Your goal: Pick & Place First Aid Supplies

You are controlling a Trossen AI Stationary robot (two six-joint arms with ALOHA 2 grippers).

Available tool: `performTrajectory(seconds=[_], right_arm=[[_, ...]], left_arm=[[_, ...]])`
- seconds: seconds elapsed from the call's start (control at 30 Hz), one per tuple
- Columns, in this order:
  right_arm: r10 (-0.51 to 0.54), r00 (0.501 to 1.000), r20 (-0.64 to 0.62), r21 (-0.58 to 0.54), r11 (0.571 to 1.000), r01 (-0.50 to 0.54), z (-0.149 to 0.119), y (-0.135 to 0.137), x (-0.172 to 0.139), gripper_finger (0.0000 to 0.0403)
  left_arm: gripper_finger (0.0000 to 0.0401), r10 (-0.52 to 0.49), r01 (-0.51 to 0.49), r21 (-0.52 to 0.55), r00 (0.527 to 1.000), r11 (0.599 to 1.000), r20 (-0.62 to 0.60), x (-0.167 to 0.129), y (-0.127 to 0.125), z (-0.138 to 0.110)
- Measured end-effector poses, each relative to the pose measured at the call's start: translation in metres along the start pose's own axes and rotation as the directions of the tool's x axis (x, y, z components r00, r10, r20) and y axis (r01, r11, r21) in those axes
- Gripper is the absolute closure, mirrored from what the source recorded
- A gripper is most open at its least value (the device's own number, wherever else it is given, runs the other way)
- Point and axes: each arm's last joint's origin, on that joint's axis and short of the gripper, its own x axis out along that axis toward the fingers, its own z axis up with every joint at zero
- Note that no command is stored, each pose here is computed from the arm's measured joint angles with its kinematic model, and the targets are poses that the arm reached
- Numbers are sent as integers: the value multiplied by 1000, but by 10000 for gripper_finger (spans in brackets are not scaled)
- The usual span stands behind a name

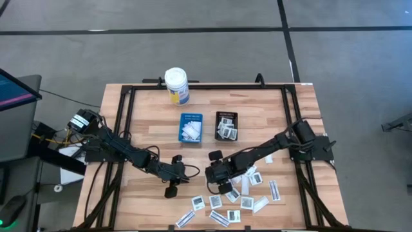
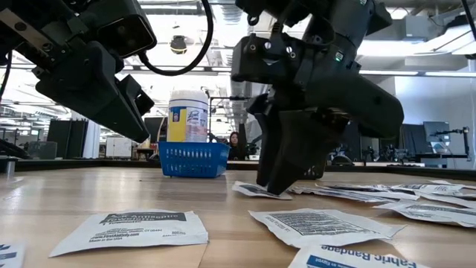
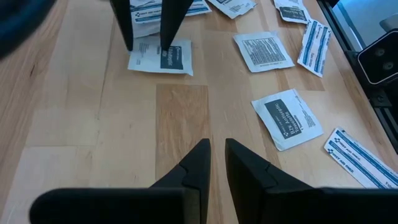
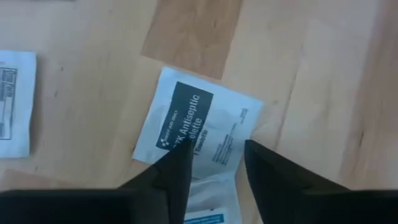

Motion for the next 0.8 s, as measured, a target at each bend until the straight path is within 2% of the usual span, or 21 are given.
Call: performTrajectory(seconds=[0.23,0.4,0.5,0.67,0.8], right_arm=[[19,1000,14,-6,1000,-19,1,-6,1,222],[100,995,14,97,990,-101,0,-25,5,224],[115,993,10,138,984,-115,-2,-37,6,246],[139,990,11,158,978,-139,-3,-47,7,309],[133,991,12,111,985,-133,-3,-47,7,352]], left_arm=[[352,0,0,0,1000,1000,0,0,0,0],[352,1,-1,0,1000,1000,0,0,0,0],[352,0,0,0,1000,1000,0,0,0,0],[352,0,0,0,1000,1000,0,0,0,0],[352,0,0,0,1000,1000,0,0,0,0]])
